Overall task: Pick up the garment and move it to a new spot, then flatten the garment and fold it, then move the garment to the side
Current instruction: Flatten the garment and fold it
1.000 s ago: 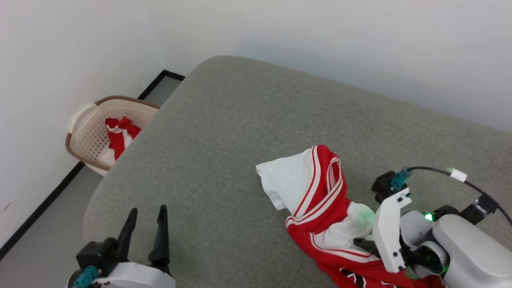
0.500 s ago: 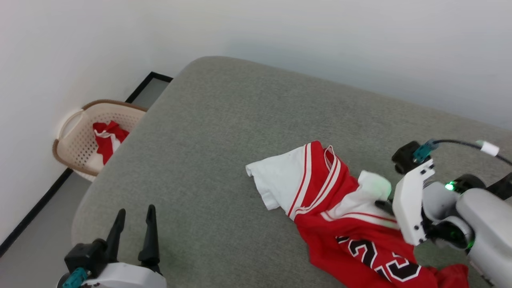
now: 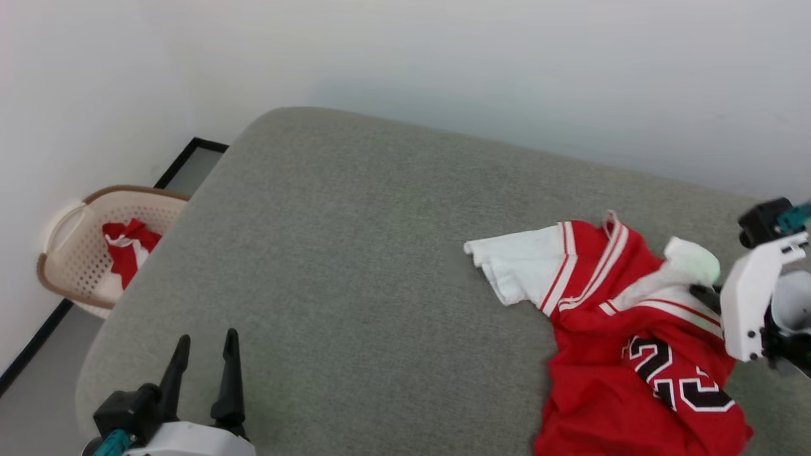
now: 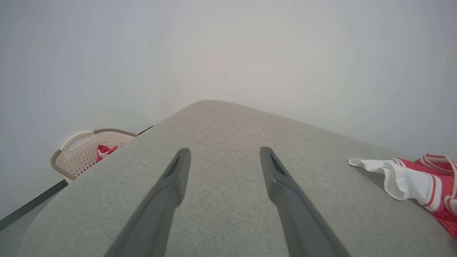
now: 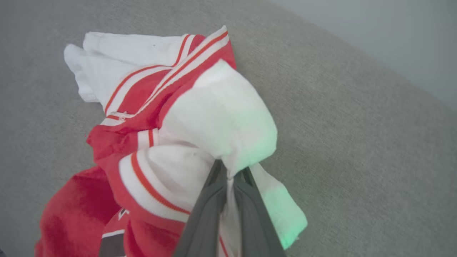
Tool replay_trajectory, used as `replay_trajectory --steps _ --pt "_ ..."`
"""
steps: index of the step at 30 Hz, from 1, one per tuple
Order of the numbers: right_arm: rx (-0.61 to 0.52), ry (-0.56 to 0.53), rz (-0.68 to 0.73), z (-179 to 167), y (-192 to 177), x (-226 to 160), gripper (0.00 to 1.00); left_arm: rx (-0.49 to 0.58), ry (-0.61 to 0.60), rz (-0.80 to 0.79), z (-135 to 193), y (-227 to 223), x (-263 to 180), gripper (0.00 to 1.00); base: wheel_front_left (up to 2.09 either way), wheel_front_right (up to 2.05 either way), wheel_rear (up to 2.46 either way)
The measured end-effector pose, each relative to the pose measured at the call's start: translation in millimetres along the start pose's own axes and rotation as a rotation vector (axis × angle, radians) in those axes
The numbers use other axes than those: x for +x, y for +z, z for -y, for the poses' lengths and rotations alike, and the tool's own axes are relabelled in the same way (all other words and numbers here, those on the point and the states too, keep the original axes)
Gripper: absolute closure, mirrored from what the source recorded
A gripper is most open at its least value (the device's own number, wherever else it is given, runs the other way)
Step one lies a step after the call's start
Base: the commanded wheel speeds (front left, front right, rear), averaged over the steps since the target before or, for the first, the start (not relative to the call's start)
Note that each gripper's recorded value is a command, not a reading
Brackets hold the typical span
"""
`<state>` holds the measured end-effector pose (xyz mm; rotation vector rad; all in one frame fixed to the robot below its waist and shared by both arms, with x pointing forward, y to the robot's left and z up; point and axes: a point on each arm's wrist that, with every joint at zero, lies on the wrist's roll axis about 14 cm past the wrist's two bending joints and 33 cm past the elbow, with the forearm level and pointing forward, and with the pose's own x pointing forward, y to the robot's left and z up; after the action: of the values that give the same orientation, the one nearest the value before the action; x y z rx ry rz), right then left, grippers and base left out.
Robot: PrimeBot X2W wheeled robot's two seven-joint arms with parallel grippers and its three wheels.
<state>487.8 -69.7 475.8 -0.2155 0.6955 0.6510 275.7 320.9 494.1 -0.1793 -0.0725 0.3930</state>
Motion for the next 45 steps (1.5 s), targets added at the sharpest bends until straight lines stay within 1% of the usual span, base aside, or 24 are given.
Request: replay_trajectory --steps 7,8,10,12,14,15,16,17,19,27,30,34,37,40,45 --pt "0.110 -0.074 -0.053 27 -45 -6 0.99 -0.001 -0.039 -0.010 13 -4 6 0.00 0.00 0.00 0.00" --pt "0.122 -0.079 -0.058 28 -50 -5 0.92 -0.002 -0.042 -0.010 14 -4 7 0.00 0.00 0.00 0.00" --pt "0.142 -0.083 -0.066 27 -58 -1 0.89 -0.002 -0.047 -0.012 16 -4 8 0.00 0.00 0.00 0.00" --pt "0.160 -0.088 -0.079 27 -67 2 0.71 0.000 -0.052 -0.019 17 -6 8 0.00 0.00 0.00 0.00" --pt "0.174 -0.091 -0.078 26 -71 5 0.56 0.002 -0.058 -0.019 18 -6 10 0.00 0.00 0.00 0.00" --pt "0.177 -0.094 -0.080 26 -73 6 0.41 0.003 -0.061 -0.018 19 -6 11 0.00 0.00 0.00 0.00" --pt "0.178 -0.098 -0.087 26 -76 7 0.15 0.005 -0.063 -0.019 19 -6 11 0.00 0.00 0.00 0.00" --pt "0.180 -0.102 -0.094 26 -79 8 0.00 0.007 -0.066 -0.023 20 -7 11 0.00 0.00 0.00 0.00" --pt "0.177 -0.107 -0.102 26 -80 8 0.00 0.010 -0.073 -0.026 21 -8 11 0.00 0.00 0.00 0.00" --pt "0.133 -0.138 -0.047 36 -59 -8 0.00 0.028 -0.120 -0.025 30 -4 18 0.00 0.00 0.00 0.00" --pt "0.116 -0.160 0.043 46 -39 -22 0.00 0.037 -0.149 -0.016 38 1 23 0.00 0.00 0.00 0.00" --pt "0.086 -0.174 0.157 51 -23 -40 0.00 0.049 -0.187 -0.005 48 7 29 0.00 0.00 0.00 0.00" --pt "0.063 -0.194 0.284 57 -6 -59 0.00 0.051 -0.216 -0.004 58 10 33 0.00 0.00 0.00 0.00" --pt "0.046 -0.218 0.403 62 5 -77 0.00 0.057 -0.246 -0.009 68 10 37 0.00 0.00 0.00 0.00" --pt "0.023 -0.267 0.580 68 12 -108 0.00 0.062 -0.304 -0.008 88 13 47 0.00 0.00 0.00 0.00"
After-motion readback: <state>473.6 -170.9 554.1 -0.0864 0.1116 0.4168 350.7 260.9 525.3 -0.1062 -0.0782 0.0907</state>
